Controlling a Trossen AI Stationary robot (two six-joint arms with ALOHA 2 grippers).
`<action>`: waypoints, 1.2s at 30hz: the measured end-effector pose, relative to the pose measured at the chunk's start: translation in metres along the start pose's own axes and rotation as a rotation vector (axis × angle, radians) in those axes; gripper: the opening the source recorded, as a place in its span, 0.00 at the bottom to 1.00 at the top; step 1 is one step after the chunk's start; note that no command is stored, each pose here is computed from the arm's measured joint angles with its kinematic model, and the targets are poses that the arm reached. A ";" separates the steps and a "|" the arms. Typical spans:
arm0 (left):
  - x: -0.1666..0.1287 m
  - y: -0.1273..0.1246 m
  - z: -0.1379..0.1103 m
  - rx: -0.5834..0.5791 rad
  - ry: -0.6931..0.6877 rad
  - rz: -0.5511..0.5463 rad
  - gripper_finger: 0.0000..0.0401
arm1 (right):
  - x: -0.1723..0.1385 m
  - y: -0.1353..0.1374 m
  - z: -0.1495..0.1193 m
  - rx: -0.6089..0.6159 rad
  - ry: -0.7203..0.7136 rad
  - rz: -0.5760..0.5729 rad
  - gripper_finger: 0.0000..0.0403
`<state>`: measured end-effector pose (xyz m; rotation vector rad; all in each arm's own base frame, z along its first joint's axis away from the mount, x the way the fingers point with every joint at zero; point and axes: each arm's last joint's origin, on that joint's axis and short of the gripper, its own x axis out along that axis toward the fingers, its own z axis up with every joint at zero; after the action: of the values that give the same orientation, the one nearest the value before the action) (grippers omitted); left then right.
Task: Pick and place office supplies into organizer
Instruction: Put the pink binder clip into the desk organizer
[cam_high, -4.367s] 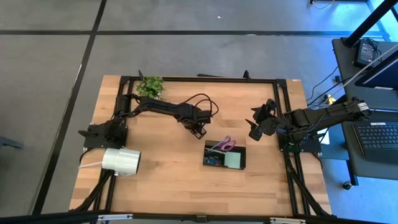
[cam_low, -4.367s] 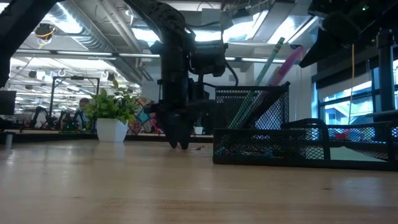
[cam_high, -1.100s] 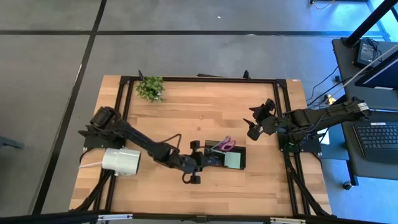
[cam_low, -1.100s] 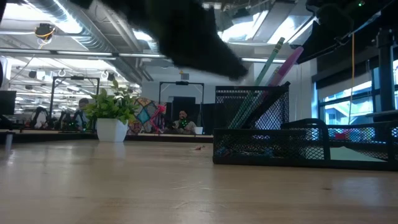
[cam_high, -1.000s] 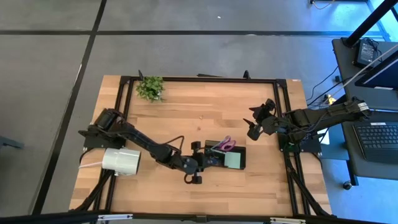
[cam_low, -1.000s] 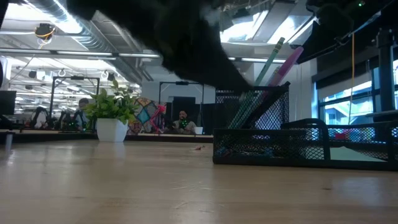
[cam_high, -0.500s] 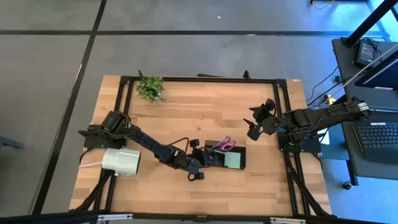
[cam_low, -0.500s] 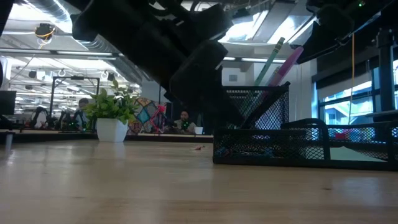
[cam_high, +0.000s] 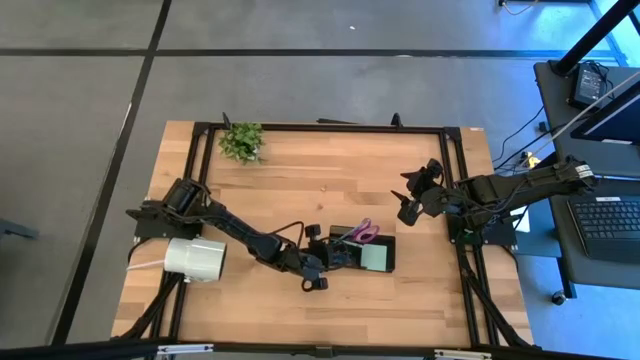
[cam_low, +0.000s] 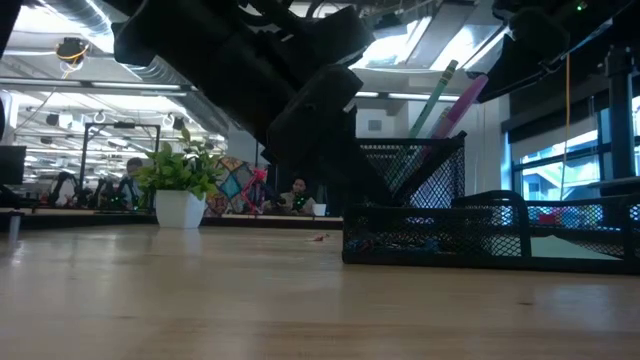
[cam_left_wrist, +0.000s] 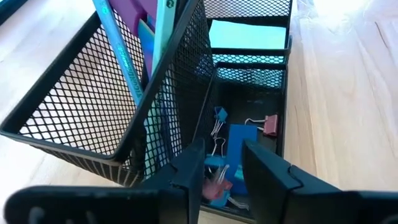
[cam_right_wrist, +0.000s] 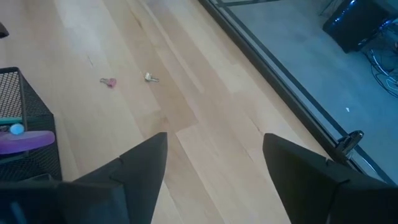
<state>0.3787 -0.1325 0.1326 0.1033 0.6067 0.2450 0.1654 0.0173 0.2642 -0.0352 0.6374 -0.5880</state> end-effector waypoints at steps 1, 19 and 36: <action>0.000 0.000 0.000 0.001 0.001 0.000 0.25 | 0.000 0.000 0.000 0.000 0.000 0.000 0.67; -0.094 0.034 0.044 0.007 0.102 -0.077 0.29 | 0.000 0.000 0.000 -0.001 0.001 0.000 0.67; -0.068 0.140 0.048 -0.348 0.274 0.151 0.34 | 0.000 0.000 0.000 -0.007 0.002 -0.001 0.67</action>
<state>0.3245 -0.0163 0.2329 -0.2250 0.8201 0.5125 0.1651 0.0172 0.2640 -0.0414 0.6417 -0.5872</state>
